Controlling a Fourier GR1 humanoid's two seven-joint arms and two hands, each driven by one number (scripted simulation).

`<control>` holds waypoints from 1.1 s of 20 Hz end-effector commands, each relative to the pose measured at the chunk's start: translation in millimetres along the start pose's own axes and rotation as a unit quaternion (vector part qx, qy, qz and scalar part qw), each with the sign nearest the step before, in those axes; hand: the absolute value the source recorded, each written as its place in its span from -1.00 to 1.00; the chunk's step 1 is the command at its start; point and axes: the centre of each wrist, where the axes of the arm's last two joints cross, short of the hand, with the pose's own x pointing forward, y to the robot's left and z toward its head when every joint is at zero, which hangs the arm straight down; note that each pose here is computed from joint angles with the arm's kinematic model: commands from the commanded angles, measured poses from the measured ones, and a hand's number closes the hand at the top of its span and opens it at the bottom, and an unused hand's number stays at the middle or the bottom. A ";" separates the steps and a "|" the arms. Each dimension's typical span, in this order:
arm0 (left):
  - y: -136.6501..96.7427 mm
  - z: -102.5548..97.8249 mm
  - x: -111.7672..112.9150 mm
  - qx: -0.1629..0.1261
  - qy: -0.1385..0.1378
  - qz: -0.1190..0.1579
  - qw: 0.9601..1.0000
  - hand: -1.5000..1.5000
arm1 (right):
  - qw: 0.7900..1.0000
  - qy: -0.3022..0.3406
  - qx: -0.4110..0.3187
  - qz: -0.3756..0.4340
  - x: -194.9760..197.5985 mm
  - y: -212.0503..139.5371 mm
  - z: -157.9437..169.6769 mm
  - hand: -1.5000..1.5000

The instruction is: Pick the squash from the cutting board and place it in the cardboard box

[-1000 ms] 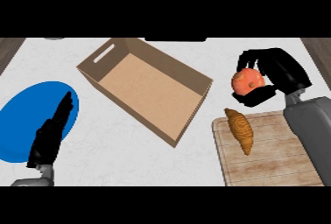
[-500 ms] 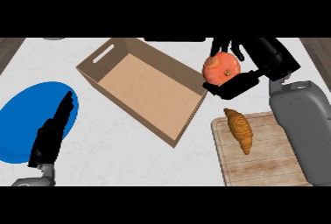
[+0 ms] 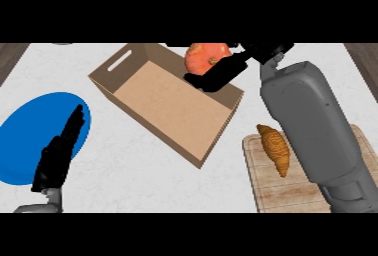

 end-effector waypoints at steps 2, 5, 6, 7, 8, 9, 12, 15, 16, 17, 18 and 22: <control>-4.5 -5.5 -9.6 0.003 0.000 -0.005 1.000 0.00 | 1.000 0.015 0.026 0.009 21.5 25.3 -40.3 1.00; -0.3 11.4 -6.8 0.002 -0.003 -0.006 1.000 0.00 | 0.998 0.023 0.048 0.014 28.5 63.5 -42.6 1.00; 6.1 12.6 -1.9 -0.016 -0.006 0.003 1.000 0.00 | 0.998 0.039 0.050 0.012 31.6 65.3 -52.3 1.00; 7.5 -0.2 2.0 0.002 -0.007 -0.003 1.000 0.00 | 0.997 0.041 0.057 0.019 16.0 80.7 -49.4 1.00; -10.1 3.3 15.4 -0.007 -0.016 0.000 1.000 0.00 | 0.997 0.046 0.063 0.024 15.6 86.4 -51.6 1.00; -2.1 -9.7 13.4 -0.012 -0.010 -0.002 1.000 0.00 | 0.996 0.052 0.065 0.027 19.1 86.5 -56.6 1.00; 6.1 2.9 7.5 -0.015 -0.013 -0.010 1.000 0.00 | 0.993 0.068 0.079 0.046 4.5 104.1 -57.3 1.00; -5.6 -14.1 20.6 -0.016 -0.022 -0.006 1.000 0.00 | 0.990 0.119 0.077 0.024 -7.2 106.4 -62.5 1.00; -1.0 0.2 8.3 -0.017 -0.002 -0.003 1.000 0.00 | 0.988 0.125 0.086 0.004 -15.6 109.1 -58.3 -1.00; -12.0 -8.9 3.9 -0.026 -0.019 -0.010 0.999 0.00 | 0.988 0.134 0.079 0.008 -8.0 112.3 -61.2 -1.00; -14.3 0.6 27.6 -0.021 -0.026 -0.002 0.999 0.00 | 0.988 0.136 0.080 0.007 -21.0 115.4 -58.4 -1.00; -5.7 -12.1 1.4 -0.030 -0.021 -0.001 0.999 0.00 | 0.990 0.121 0.063 -0.018 -18.7 120.7 -58.1 -1.00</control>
